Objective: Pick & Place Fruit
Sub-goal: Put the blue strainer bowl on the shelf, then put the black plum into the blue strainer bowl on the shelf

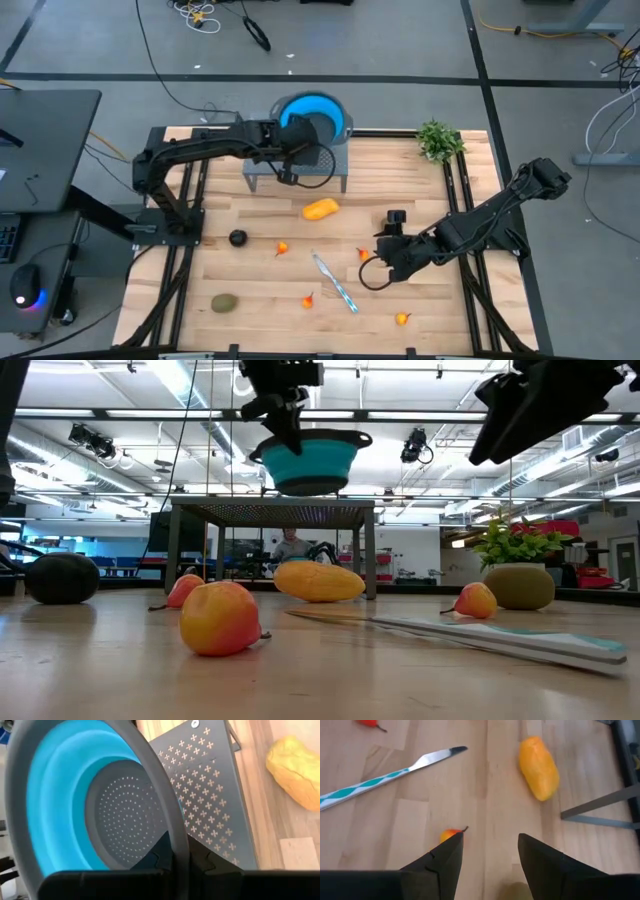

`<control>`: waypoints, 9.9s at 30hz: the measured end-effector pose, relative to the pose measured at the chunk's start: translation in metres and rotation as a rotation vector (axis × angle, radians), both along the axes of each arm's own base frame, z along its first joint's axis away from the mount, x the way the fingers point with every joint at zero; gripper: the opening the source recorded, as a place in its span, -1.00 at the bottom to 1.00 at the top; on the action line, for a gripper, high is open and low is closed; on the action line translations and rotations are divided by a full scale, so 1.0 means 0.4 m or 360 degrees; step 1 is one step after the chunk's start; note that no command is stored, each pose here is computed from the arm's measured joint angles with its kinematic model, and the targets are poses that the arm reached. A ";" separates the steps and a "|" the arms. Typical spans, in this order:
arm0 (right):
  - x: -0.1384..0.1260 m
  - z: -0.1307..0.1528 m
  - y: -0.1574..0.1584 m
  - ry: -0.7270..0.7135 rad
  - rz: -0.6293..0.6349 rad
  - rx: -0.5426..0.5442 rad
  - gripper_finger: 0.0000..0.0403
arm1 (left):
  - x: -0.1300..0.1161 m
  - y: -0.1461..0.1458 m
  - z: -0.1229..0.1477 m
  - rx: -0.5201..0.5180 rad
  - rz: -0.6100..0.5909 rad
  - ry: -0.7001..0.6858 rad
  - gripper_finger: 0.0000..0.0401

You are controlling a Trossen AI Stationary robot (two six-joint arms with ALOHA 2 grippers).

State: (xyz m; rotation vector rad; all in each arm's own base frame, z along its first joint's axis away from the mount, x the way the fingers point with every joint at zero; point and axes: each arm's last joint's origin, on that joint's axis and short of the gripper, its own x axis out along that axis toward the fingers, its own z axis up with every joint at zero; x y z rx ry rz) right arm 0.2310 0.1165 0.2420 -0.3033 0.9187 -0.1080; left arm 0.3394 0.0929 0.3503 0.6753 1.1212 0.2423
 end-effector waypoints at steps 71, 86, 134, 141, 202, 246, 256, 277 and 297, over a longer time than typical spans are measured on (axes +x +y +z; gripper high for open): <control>0.019 0.013 0.012 -0.0130 0.0053 0.0079 -0.01 | -0.047 -0.153 0.038 -0.0479 0.0172 -0.0334 -0.21; 0.021 -0.041 0.001 -0.0225 -0.0069 0.0148 -0.01 | -0.041 -0.332 -0.134 -0.0795 0.0169 -0.0314 -0.32; 0.042 -0.162 -0.127 -0.0756 -0.0113 -0.0005 -0.01 | -0.391 -0.408 -0.353 -0.1228 0.0769 -0.0553 -0.11; 0.049 -0.163 -0.147 -0.0732 -0.0083 0.0002 -0.01 | -0.430 -0.407 -0.372 -0.1213 0.0999 -0.0355 0.22; 0.053 -0.164 -0.160 -0.0726 -0.0082 0.0073 -0.01 | -0.504 -0.379 -0.513 -0.1059 0.1405 -0.0490 0.60; 0.052 -0.165 -0.160 -0.0728 -0.0125 0.0123 -0.01 | -0.356 -0.434 -0.250 -0.0958 0.0578 -0.1047 0.31; 0.051 -0.166 -0.160 -0.0728 -0.0141 0.0142 -0.01 | -0.262 -0.322 -0.032 -0.0405 0.0325 -0.1581 0.33; 0.048 -0.172 -0.162 -0.0701 -0.0152 0.0123 -0.01 | -0.158 0.025 -0.059 -0.0365 0.0414 -0.1637 0.36; 0.070 -0.126 -0.184 -0.1021 -0.0266 0.0015 -0.01 | -0.157 0.046 -0.098 -0.0141 0.0564 -0.1623 0.38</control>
